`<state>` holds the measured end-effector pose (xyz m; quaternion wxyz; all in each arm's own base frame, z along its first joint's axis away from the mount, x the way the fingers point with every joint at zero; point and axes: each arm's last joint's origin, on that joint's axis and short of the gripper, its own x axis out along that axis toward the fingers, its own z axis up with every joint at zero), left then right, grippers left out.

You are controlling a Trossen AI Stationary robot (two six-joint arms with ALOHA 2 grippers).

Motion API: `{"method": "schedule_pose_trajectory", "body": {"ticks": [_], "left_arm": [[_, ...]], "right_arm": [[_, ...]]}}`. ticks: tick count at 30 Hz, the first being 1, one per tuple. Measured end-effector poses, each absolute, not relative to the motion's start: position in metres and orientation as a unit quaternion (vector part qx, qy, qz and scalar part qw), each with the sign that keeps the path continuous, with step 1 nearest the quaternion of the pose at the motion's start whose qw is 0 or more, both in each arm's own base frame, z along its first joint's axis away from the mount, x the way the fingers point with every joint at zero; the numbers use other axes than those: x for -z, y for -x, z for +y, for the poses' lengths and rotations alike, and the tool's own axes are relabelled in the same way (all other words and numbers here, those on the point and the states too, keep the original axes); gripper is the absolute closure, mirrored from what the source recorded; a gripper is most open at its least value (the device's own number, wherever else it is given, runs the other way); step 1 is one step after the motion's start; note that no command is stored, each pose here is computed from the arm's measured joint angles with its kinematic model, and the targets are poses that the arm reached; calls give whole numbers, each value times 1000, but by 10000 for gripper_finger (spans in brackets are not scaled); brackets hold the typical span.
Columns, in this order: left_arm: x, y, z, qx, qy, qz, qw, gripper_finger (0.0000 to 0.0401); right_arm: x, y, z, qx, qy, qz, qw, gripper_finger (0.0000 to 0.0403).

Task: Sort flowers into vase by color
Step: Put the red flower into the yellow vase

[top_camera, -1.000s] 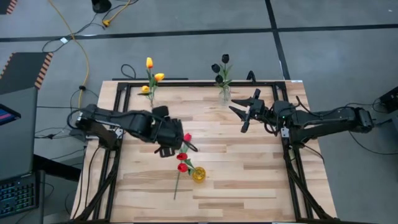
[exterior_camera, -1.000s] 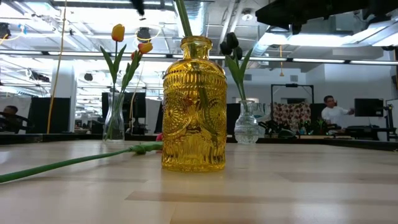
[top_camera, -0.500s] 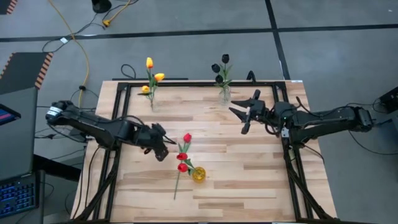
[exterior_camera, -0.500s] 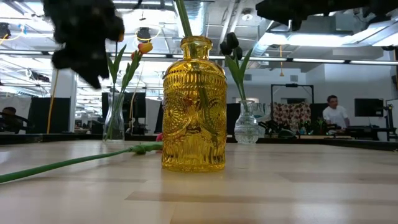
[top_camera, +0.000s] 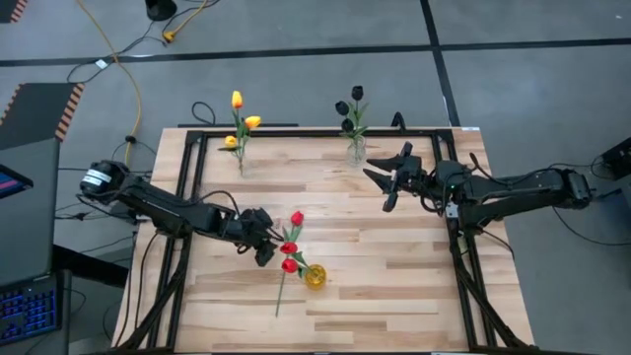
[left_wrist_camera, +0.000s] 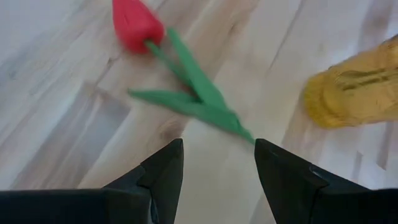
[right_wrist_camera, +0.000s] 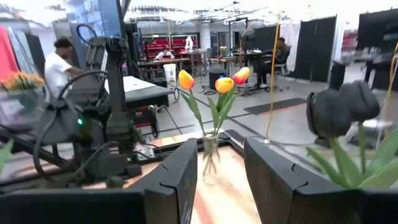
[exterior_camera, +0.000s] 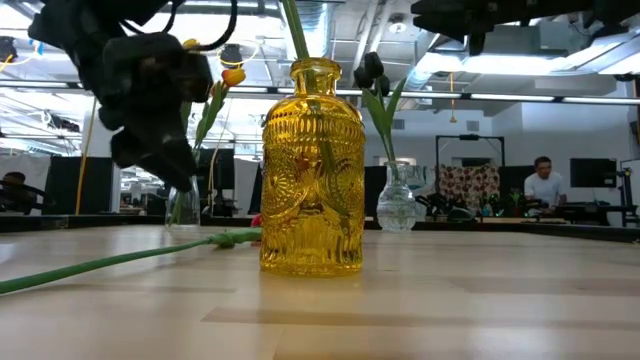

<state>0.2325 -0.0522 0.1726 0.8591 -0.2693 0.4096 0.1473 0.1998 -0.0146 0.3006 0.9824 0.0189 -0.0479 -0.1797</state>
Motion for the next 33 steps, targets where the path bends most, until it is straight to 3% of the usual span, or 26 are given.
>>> {"method": "schedule_pose_trajectory", "body": {"ticks": [19,28,33], "left_arm": [[-156,-286,-94,-150,301,410,848,216],[-160,-306,-101,-215,256,493,804,216],[-164,-309,-102,-233,254,484,804,216]], "right_arm": [[-300,-200,-15,178,-50,-51,982,246],[-300,-200,-15,178,-49,-48,982,246],[-299,-200,-15,178,-49,-46,982,246]]}}
